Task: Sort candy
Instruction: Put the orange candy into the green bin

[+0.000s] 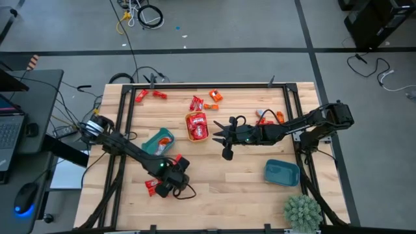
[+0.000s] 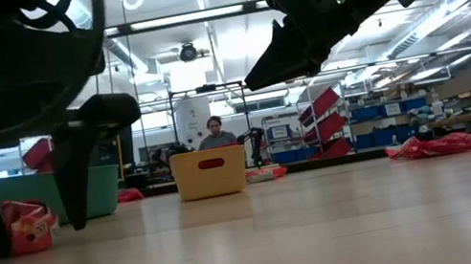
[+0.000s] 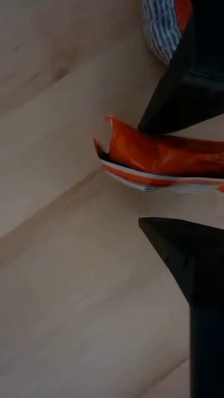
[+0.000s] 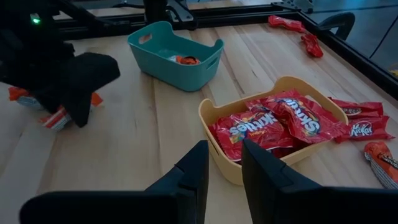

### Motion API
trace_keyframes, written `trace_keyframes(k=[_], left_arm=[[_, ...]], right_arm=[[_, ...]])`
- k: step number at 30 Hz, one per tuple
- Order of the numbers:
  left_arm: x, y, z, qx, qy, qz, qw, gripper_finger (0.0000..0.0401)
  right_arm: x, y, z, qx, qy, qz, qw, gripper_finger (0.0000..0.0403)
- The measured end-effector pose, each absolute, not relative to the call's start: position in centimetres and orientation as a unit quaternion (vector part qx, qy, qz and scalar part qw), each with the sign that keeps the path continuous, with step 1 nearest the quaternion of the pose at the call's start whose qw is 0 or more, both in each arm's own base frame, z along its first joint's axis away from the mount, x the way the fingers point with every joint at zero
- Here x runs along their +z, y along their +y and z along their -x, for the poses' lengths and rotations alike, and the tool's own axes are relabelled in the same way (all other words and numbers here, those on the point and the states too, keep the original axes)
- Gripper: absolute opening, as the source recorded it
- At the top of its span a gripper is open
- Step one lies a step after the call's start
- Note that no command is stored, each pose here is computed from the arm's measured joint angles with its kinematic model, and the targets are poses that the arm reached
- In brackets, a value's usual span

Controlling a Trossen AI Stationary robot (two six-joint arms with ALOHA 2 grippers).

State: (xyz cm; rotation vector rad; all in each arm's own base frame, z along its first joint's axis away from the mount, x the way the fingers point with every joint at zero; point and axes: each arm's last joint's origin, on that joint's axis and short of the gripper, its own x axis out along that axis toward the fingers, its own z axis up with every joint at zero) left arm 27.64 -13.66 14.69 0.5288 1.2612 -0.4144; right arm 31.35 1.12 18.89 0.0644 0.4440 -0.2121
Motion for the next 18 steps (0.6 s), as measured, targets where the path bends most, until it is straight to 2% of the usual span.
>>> trace_keyframes(k=[4, 9, 11, 18], left_arm=[[15.1, -13.3, -27.5, -0.155, 0.599, -0.252, 0.744, 0.0178], [17.6, -13.0, -28.1, -0.086, 0.622, -0.27, 0.73, 0.0056], [18.8, -12.6, -28.4, -0.047, 0.633, -0.258, 0.729, 0.0021], [23.7, -9.5, -27.7, 0.101, 0.608, -0.131, 0.777, 0.0021]], right_arm=[[18.9, 1.1, -31.3, -0.105, 0.221, -0.033, 0.969, 0.0082], [18.9, 1.1, -31.3, -0.105, 0.221, -0.033, 0.969, 0.0082], [18.9, 1.1, -31.3, -0.105, 0.221, -0.032, 0.969, 0.0082], [18.9, 1.1, -31.3, -0.105, 0.222, -0.032, 0.969, 0.0082]])
